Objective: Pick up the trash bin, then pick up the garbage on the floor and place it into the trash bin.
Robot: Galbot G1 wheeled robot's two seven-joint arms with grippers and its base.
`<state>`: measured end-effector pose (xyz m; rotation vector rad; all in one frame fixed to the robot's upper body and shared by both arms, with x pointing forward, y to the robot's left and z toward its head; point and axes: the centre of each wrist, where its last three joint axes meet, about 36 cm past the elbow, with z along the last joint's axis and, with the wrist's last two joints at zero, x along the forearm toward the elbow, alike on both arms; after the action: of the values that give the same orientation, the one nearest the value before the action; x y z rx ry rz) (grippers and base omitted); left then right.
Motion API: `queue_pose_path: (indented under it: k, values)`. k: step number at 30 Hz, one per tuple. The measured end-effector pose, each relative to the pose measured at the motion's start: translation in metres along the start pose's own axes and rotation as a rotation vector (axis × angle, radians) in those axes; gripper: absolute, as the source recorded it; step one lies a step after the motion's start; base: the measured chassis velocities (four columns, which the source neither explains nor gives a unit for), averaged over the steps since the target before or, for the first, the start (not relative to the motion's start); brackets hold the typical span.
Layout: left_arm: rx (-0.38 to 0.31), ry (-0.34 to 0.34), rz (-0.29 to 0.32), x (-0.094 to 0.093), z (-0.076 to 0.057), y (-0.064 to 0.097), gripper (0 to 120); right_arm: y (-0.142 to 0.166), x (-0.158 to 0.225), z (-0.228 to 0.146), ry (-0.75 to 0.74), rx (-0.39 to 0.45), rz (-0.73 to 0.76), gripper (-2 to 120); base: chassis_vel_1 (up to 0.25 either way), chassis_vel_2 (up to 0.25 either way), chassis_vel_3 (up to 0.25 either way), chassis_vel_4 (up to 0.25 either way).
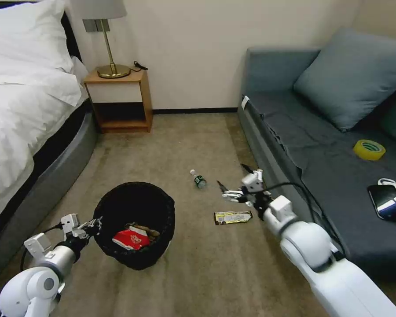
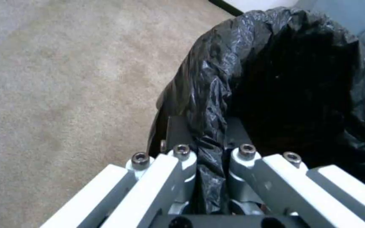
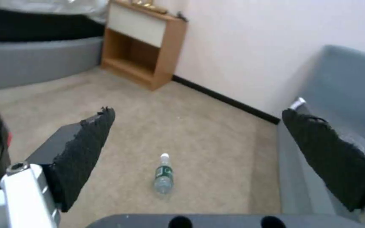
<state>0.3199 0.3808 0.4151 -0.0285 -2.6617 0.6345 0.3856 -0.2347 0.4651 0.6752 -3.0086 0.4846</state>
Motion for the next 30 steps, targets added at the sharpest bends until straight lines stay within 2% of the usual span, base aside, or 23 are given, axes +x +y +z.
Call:
queue_pose_path:
  k: [4,7,9,12,20,30]
  values:
    - [0.001,0.000,-0.005,0.001,0.002,-0.001,4,0.004,0.006,-0.001,-0.006,-0.032,0.031,100,0.000,0.000,0.000,0.000]
    - [-0.010,-0.003,-0.020,0.005,0.002,-0.001,4,0.021,0.018,0.000,-0.004,-0.109,0.085,100,0.000,0.000,0.000,0.000]
    - [-0.011,-0.004,-0.021,0.006,0.002,-0.001,4,0.024,0.020,0.000,-0.002,-0.121,0.090,100,0.000,0.000,0.000,0.000]
    - [-0.021,-0.013,-0.029,0.012,-0.002,0.000,4,0.043,0.041,0.001,0.027,-0.182,0.142,100,0.000,0.000,0.000,0.000]
    - [-0.017,-0.022,-0.028,0.010,-0.006,0.003,4,0.065,0.076,0.010,0.074,-0.189,0.190,100,0.000,0.000,0.000,0.000]
    - [0.004,-0.040,-0.019,0.006,-0.002,0.004,4,0.064,0.088,0.013,0.067,-0.173,0.206,100,0.000,0.000,0.000,0.000]
